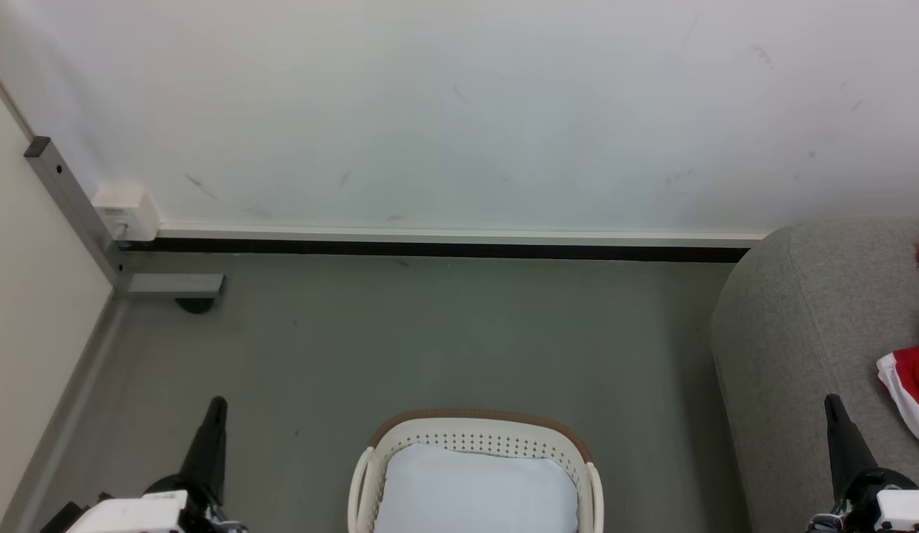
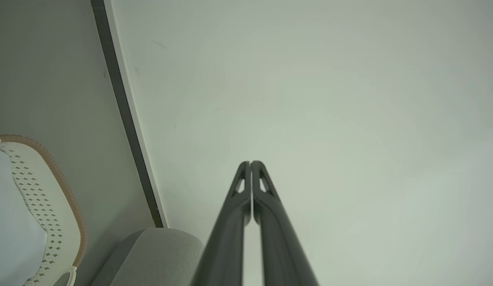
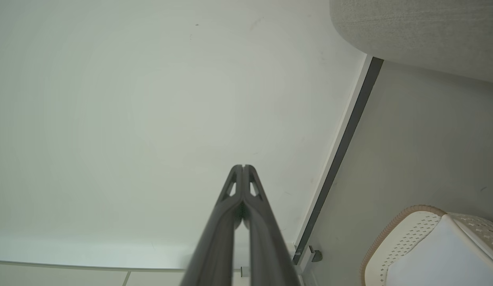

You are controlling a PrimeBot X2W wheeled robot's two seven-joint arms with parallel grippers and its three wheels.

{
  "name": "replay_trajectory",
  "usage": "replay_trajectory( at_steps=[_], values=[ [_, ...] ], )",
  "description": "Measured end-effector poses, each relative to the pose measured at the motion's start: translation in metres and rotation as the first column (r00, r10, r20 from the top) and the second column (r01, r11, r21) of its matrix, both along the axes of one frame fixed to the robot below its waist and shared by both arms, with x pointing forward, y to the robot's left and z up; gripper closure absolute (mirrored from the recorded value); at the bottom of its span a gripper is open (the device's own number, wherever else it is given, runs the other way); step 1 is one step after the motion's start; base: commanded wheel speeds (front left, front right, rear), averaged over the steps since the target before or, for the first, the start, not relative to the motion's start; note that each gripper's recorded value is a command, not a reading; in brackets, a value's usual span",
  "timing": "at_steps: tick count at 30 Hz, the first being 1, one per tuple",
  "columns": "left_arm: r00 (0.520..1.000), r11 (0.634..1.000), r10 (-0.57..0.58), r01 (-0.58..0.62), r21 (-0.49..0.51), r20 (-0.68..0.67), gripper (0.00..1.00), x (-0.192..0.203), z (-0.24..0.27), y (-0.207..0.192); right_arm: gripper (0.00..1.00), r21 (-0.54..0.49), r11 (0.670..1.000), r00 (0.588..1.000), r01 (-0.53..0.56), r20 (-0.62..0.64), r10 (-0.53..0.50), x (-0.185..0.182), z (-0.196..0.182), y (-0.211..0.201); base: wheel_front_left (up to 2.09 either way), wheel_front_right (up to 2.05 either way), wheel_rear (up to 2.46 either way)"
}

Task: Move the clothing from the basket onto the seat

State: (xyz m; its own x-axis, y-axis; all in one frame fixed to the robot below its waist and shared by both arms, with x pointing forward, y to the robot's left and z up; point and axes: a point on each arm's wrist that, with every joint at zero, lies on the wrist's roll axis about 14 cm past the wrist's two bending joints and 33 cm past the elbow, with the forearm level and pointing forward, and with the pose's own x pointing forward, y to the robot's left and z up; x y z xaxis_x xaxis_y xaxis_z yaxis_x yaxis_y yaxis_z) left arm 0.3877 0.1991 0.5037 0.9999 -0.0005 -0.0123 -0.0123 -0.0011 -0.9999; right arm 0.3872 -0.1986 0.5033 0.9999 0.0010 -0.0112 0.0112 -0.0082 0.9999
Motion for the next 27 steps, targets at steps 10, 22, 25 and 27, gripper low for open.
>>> replay_trajectory(
  at_steps=[10,22,25,27],
  values=[
    [1.0,1.0,0.0,0.0,0.0,0.0,1.0,0.0,0.0001,0.0,1.0,0.0,1.0,1.0,0.0,0.0,0.0,0.0,0.0001,0.0,0.0,0.0,0.0],
    [1.0,1.0,0.0,0.0,0.0,0.0,1.0,0.0001,0.0002,0.0,1.0,0.0,1.0,1.0,0.0,0.0,0.0,0.0,0.0001,0.0,0.0,0.0,0.0],
    [1.0,1.0,0.0,0.0,0.0,0.0,1.0,0.0001,0.0002,0.0,1.0,0.0,1.0,1.0,0.0,0.0,0.0,0.0,0.0001,0.0,0.0,0.0,0.0],
    [1.0,1.0,0.0,0.0,0.0,0.0,1.0,0.0,0.0002,0.0,1.0,0.0,1.0,1.0,0.0,0.0,0.0,0.0,0.0001,0.0,0.0,0.0,0.0]
  ],
)
